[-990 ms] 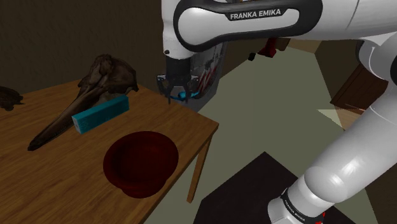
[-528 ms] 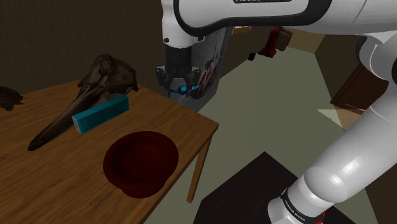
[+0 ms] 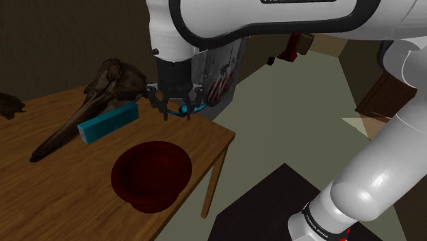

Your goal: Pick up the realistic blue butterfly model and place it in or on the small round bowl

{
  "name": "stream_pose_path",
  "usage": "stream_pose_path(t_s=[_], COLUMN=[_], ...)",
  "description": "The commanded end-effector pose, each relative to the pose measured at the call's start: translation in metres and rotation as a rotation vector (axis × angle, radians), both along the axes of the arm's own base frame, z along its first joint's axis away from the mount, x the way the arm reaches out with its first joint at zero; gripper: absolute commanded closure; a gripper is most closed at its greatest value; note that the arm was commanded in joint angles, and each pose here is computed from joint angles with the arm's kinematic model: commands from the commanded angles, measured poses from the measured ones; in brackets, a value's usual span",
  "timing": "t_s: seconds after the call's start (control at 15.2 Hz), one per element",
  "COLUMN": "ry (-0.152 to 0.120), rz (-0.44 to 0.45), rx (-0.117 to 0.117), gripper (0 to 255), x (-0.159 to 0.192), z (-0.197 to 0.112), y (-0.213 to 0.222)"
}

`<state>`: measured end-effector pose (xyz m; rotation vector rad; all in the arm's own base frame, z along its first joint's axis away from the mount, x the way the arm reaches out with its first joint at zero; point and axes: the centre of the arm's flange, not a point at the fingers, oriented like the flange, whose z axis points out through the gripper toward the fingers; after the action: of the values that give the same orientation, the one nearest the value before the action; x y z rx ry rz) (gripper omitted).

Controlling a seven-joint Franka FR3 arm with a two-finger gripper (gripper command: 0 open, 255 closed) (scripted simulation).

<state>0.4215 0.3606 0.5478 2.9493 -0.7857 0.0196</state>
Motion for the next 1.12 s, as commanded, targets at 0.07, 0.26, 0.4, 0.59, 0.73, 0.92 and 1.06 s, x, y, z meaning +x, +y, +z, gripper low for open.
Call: stream_pose_path(t_s=[0.07,0.26,0.4,0.59,0.73,0.92,1.06], ry=[0.000,0.000,0.000,0.000,0.000,0.000,0.000], rz=[-0.002,-0.002,-0.002,-0.002,-0.002,-0.002,-0.002], rx=[0.000,0.000,0.000,0.000,0.000,0.000,0.000], gripper=[255,255,255,255,255,255,255], x=[-0.022,-0.044,-0.059,-0.082,-0.082,-0.082,-0.082], z=[0.001,0.000,0.000,-0.001,-0.011,-0.027,-0.038], y=[0.032,0.065,0.087,0.121,0.121,0.121,0.121])
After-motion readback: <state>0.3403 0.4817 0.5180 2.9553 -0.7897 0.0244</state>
